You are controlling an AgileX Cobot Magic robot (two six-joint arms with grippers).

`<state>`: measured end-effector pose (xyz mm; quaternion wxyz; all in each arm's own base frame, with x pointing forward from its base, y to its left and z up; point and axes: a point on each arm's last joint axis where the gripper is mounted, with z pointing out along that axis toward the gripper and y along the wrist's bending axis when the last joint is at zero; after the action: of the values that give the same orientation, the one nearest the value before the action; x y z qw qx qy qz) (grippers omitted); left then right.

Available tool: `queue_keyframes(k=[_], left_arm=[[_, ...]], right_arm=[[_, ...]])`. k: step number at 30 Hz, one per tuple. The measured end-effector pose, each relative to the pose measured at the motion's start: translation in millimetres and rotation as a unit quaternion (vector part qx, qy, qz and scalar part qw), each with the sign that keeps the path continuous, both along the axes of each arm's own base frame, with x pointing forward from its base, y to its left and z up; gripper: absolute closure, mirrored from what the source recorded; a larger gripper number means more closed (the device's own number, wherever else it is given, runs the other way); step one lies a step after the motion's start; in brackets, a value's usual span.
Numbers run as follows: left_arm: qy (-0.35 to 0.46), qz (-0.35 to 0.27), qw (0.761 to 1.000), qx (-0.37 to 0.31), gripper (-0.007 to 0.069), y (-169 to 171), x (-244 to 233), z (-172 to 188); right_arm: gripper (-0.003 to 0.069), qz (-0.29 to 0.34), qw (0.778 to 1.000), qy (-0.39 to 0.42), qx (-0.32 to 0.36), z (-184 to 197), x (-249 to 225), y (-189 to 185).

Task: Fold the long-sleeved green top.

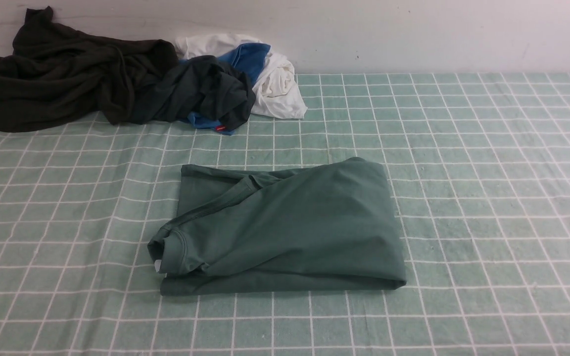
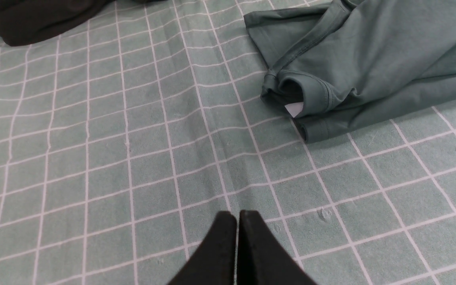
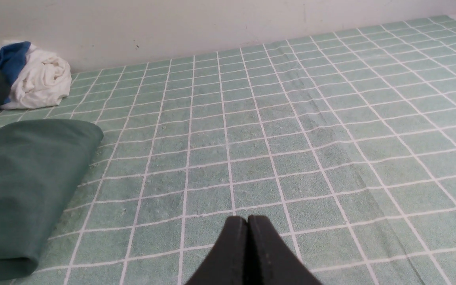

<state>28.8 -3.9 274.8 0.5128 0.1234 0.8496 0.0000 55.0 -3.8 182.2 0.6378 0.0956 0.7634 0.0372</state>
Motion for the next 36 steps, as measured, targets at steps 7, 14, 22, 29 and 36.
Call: queue_keyframes(k=[7, 14, 22, 29, 36], left_arm=[[0.000, 0.000, 1.000, 0.000, 0.0629, 0.0, 0.0, 0.0], [0.000, 0.000, 1.000, 0.000, 0.0629, 0.0, 0.0, 0.0], [-0.016, -0.014, 0.999, -0.039, 0.0629, -5.6, 1.6, 2.5], [-0.155, 0.016, 0.987, -0.050, 0.0629, -3.8, 23.2, -12.8], [-0.209, 0.074, 0.975, -0.035, 0.0629, 3.5, 26.9, -66.9]], right_arm=[[0.0673, 0.000, 1.000, 0.000, 0.000, 0.0, 0.0, 0.0], [0.0673, 0.000, 1.000, 0.000, 0.000, 0.2, 0.0, 0.0], [0.0673, 0.000, 1.000, 0.000, 0.000, 0.2, 0.0, 0.0], [0.0673, 0.000, 1.000, 0.000, 0.000, 0.2, 0.0, 0.0], [0.0673, 0.000, 1.000, 0.000, 0.000, 0.2, 0.0, 0.0]])
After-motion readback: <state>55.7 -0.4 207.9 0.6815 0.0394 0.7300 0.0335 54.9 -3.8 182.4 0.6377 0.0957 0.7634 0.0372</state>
